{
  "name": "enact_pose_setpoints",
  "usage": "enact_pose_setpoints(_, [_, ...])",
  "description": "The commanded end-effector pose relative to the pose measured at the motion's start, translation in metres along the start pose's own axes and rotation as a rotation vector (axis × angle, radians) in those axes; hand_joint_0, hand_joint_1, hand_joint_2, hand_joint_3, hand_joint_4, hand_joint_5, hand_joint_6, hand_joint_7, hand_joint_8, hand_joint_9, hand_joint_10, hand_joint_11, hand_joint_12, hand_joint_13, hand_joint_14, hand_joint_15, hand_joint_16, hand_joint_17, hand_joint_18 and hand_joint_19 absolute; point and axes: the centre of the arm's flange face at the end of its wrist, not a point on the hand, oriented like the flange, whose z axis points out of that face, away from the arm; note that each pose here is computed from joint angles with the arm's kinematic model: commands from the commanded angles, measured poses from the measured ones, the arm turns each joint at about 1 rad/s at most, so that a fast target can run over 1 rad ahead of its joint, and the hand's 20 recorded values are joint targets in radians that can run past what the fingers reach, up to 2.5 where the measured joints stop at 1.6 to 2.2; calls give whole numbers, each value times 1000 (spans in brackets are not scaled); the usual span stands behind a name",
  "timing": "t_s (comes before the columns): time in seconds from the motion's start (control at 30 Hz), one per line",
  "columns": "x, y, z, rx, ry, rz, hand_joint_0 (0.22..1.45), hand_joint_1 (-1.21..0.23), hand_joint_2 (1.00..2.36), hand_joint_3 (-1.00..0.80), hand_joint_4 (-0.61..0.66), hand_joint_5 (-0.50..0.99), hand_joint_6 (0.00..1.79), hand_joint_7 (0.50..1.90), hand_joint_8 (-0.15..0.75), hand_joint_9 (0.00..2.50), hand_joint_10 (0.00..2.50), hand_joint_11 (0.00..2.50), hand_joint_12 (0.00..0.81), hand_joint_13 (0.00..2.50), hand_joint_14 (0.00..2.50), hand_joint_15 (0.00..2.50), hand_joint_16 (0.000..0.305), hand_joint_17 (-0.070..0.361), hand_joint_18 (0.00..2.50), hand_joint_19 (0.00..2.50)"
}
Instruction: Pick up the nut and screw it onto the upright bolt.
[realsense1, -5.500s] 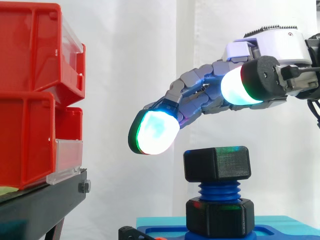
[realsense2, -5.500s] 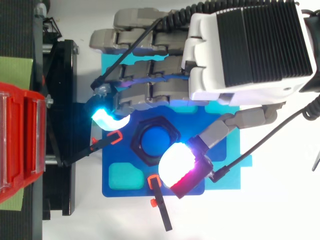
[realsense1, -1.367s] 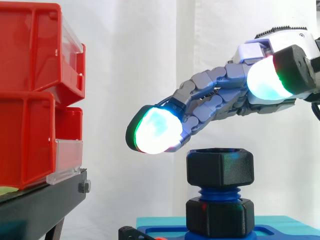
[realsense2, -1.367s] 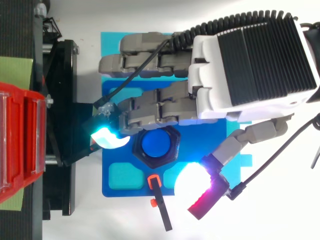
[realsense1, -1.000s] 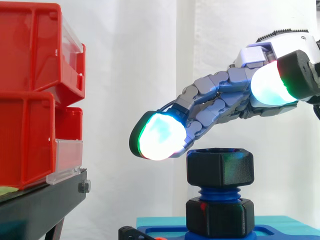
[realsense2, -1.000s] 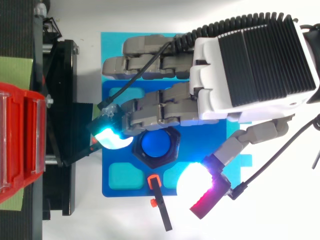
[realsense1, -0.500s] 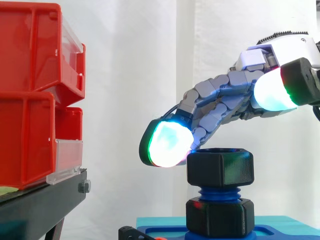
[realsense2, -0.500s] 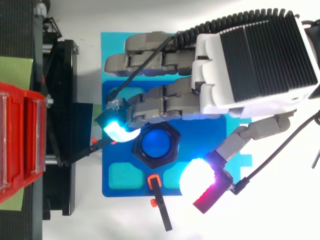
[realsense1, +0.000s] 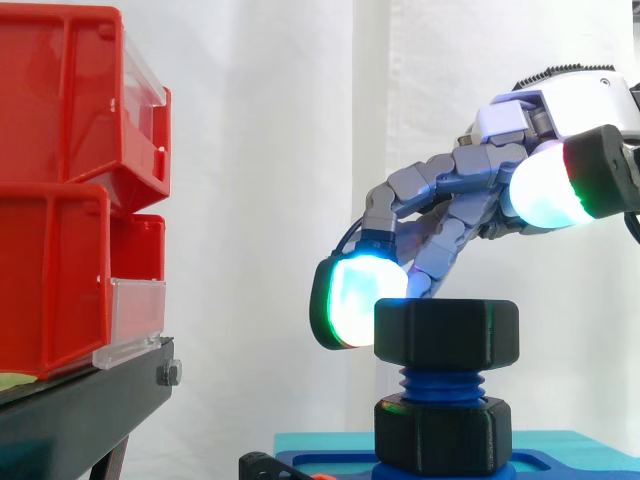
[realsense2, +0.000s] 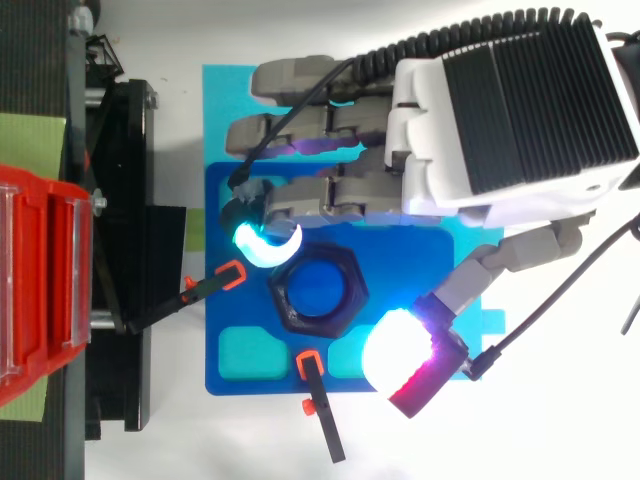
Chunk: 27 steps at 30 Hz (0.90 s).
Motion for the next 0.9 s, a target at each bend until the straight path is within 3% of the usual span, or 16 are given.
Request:
enact_pose_setpoints(0.0, [-1,-3,-1,3,-1,1,465,-327,1000,-500,184,47,505,1162,202,916,0,0,290,392,0,0,30,68,0,0])
enact_pose_setpoints(0.1, [-2,-4,-3,0,-1,-1,482,-334,1000,-500,100,79,504,1297,204,1210,0,0,263,633,0,0,22,50,246,0])
enact_pose_setpoints(0.33, [-2,-8,-5,-10,4,-1,501,-341,1000,-500,16,109,500,1415,180,1633,0,38,216,993,0,0,15,34,671,19])
enact_pose_setpoints(0.47, [-3,-10,-6,-7,2,-1,504,-376,1000,-500,21,105,549,1337,169,1895,9,241,189,1225,0,18,12,27,943,141])
enact_pose_setpoints(0.63, [-6,-13,-8,-14,1,-3,502,-394,1000,-500,26,108,554,1334,184,2119,17,494,198,1483,6,133,12,26,1103,256])
enact_pose_setpoints(0.7, [-5,-13,-8,-14,3,-4,499,-385,1000,-500,21,109,554,1338,246,2318,27,734,223,1656,9,214,11,24,1141,270])
enact_pose_setpoints(0.87, [-5,-16,-9,-9,3,-7,497,-359,1000,-500,33,110,557,1341,327,2454,32,955,250,1855,16,353,11,26,1194,289])
